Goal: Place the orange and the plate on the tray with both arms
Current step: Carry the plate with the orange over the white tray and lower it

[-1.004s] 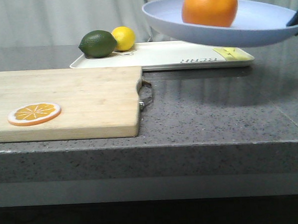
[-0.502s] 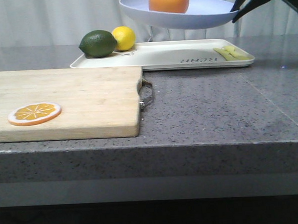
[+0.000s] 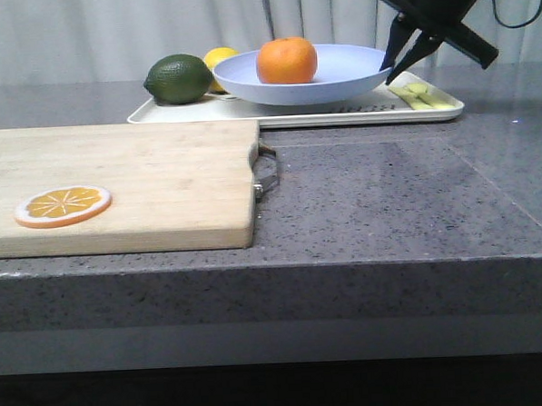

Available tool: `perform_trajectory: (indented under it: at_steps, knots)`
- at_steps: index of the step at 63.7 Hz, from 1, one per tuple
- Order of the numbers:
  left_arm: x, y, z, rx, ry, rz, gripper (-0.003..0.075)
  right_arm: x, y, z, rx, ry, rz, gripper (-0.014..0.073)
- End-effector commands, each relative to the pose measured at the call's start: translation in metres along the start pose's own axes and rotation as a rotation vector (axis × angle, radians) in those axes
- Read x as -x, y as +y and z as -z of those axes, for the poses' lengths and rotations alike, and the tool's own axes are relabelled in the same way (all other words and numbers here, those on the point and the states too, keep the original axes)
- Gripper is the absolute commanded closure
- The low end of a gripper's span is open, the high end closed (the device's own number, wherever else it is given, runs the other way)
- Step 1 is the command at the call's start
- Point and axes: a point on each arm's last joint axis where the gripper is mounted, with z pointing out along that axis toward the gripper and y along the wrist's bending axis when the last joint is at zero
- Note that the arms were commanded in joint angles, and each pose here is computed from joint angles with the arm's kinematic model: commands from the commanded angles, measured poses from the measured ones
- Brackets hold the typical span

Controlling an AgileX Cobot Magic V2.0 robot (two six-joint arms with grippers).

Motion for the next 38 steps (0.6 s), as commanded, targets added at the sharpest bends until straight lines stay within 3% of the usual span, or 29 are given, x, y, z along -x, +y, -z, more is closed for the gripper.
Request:
perform_trajectory:
  at_steps: [1, 24, 31, 38]
  knots:
    - [0.0139, -0.0006, 0.0057, -0.005, -0.099, 0.01, 0.0046, 0.0047, 0.0282, 0.043, 0.114, -0.114, 0.024, 0.0664]
    - [0.0139, -0.0006, 0.0057, -0.005, -0.099, 0.01, 0.0046, 0.0069, 0.024, 0.0389, 0.083, -0.127, 0.036, 0.0657]
    - [0.0139, -0.0006, 0.0057, -0.005, -0.099, 0.01, 0.0046, 0.0066, 0.0238, 0.0388, 0.081, -0.123, 0.036, 0.0566]
    - [0.0139, -0.0006, 0.0057, -0.005, -0.099, 0.01, 0.0046, 0.0068, 0.024, 0.0389, 0.082, -0.126, 0.036, 0.0396]
